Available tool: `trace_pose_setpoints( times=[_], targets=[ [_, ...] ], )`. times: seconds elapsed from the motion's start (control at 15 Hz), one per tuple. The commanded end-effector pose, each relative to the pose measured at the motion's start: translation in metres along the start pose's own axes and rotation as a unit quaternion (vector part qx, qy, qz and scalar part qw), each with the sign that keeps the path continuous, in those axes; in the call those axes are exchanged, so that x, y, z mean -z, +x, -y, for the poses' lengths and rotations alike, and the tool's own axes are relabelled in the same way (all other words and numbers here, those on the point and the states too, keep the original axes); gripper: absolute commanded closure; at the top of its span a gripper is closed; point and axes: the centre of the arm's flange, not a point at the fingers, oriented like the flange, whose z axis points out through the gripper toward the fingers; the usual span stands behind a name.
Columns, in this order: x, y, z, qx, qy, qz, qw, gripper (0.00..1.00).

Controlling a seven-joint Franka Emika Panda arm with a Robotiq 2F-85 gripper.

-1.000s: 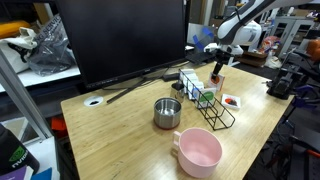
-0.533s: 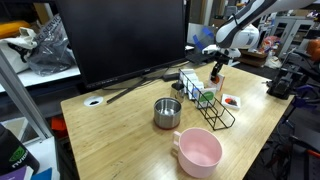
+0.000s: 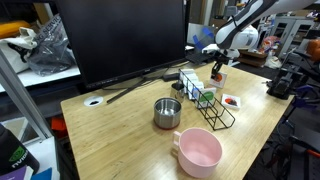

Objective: Put the orange book on the wire rack

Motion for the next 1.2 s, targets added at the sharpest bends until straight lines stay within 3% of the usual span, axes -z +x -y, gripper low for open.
trace_pose_setpoints(
  times=[0.0, 0.27, 0.4, 0.73, 1.13],
  targets=[
    [0.020, 0.002, 0.002, 0.002, 0.030, -0.001, 0.9995, 0.96],
    [0.049, 0.004, -0.002, 0.068, 0.048, -0.020, 0.9963, 0.96],
    [0.063, 0.004, -0.015, 0.127, 0.050, -0.018, 0.9904, 0.96],
    [0.089, 0.021, -0.065, 0.262, 0.031, -0.020, 0.9643, 0.96],
    [0.128, 0.059, -0.109, 0.358, 0.005, 0.004, 0.9337, 0.96]
  ],
)
